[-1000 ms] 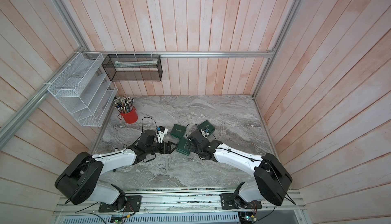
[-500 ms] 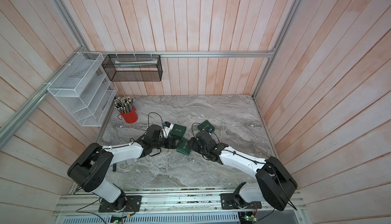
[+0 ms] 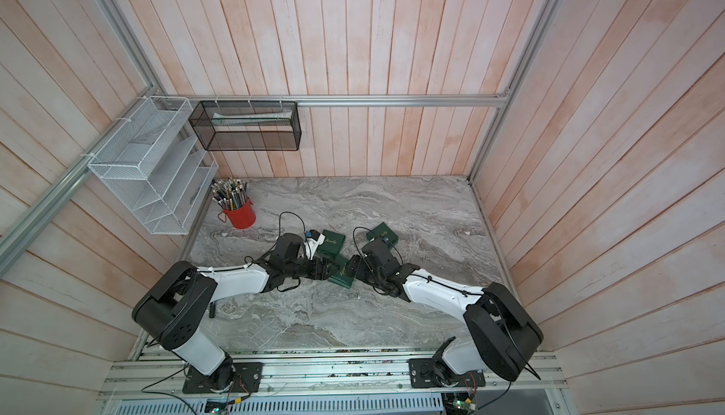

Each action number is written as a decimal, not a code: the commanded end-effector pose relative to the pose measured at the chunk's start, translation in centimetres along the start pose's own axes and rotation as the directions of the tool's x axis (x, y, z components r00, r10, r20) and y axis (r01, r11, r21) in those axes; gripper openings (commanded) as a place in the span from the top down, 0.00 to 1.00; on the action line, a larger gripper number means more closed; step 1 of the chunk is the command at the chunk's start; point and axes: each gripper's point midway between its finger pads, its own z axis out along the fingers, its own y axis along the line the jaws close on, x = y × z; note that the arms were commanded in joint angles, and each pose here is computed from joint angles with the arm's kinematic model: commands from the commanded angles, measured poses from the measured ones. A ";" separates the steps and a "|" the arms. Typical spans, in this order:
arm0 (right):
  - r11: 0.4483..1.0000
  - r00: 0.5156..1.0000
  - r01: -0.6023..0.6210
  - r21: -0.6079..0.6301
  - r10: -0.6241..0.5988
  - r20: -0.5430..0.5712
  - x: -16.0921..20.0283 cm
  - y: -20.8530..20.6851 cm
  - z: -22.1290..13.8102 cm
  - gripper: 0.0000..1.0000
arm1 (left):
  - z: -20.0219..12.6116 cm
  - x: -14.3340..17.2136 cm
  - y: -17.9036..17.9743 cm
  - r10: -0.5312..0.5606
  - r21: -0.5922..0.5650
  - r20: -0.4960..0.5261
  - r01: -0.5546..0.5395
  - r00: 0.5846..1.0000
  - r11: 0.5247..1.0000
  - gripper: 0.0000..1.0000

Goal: Take the rings out of the lift-off lid box
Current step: Close the lid on the jewelry box, then pick up the jewelry box from the center of the board, then open the lid on the jewelry box.

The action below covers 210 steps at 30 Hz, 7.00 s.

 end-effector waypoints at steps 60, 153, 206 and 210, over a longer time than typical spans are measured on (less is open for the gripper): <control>0.988 0.992 0.063 0.140 -0.048 -0.113 0.4 -2.4 3.1 0.27 | 3.3 2.3 0.6 -0.073 0.038 -0.128 0.079 0.989 0.996 0.43; 0.975 0.970 0.198 -0.104 -0.180 0.164 -7.2 -0.7 -1.9 0.19 | -0.5 -9.0 2.8 -0.050 -0.198 0.086 0.067 0.995 0.978 0.29; 0.909 0.920 0.377 -0.178 -0.389 -0.037 0.4 5.7 5.0 0.24 | -6.0 -5.4 -2.3 -0.260 0.114 0.125 0.247 0.957 0.962 0.29; 0.904 0.914 0.384 -0.188 -0.401 -0.057 1.3 5.9 5.4 0.24 | -6.3 -5.6 -2.6 -0.255 0.121 0.135 0.239 0.957 0.963 0.29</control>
